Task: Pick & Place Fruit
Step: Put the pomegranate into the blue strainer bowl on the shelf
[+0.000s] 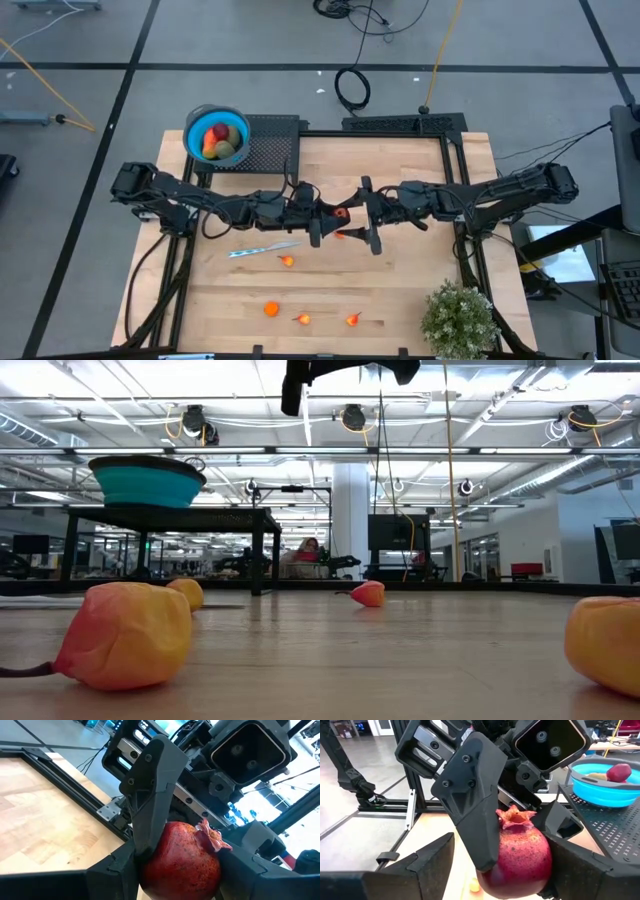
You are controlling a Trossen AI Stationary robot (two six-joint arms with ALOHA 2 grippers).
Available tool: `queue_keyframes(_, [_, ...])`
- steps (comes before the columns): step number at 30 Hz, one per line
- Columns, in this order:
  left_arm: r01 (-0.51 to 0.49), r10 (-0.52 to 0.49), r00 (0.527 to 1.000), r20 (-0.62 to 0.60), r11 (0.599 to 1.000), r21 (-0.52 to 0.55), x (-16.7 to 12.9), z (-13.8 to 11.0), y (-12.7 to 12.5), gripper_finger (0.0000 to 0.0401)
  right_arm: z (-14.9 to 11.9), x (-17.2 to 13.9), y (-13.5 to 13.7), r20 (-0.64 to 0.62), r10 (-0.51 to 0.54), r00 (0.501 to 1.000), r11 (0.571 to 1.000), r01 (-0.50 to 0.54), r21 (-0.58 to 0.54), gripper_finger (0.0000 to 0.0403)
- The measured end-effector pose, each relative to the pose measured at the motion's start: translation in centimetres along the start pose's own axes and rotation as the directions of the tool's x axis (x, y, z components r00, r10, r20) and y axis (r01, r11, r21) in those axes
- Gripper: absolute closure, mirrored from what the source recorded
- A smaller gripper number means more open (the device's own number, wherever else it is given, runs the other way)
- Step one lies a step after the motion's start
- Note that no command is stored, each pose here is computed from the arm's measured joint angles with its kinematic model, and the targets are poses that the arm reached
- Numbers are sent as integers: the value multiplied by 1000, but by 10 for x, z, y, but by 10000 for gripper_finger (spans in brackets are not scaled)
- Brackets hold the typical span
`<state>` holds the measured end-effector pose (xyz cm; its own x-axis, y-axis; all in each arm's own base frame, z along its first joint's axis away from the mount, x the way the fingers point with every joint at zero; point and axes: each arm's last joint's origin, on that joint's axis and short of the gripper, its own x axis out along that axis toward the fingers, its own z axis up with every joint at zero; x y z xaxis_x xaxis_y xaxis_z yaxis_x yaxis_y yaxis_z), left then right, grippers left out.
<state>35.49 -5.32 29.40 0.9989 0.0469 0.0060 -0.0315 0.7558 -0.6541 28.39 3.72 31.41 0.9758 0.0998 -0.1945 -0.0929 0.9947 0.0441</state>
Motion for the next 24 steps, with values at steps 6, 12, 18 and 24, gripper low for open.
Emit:
queue_keyframes(6, [1, -1, 1000, -3, 1000, 0, -1, -1, -1, 199, 0, -1, -1, 1, -45, 999, 999, 45, -9, 123])
queue_keyframes(12, [9, -9, 1000, 3, 1000, -1, -2, -2, -5, 199, 3, -8, -1, 7, -46, 999, 999, 46, -6, 124])
queue_keyframes(18, [15, -15, 1000, 7, 1000, -3, -2, -1, -5, 199, 8, -22, 0, -8, -42, 999, 999, 42, -7, 124])
queue_keyframes(24, [9, -10, 1000, 16, 1000, 21, -4, 2, -7, 199, 6, -43, -1, -95, -50, 994, 999, 52, 8, 124])
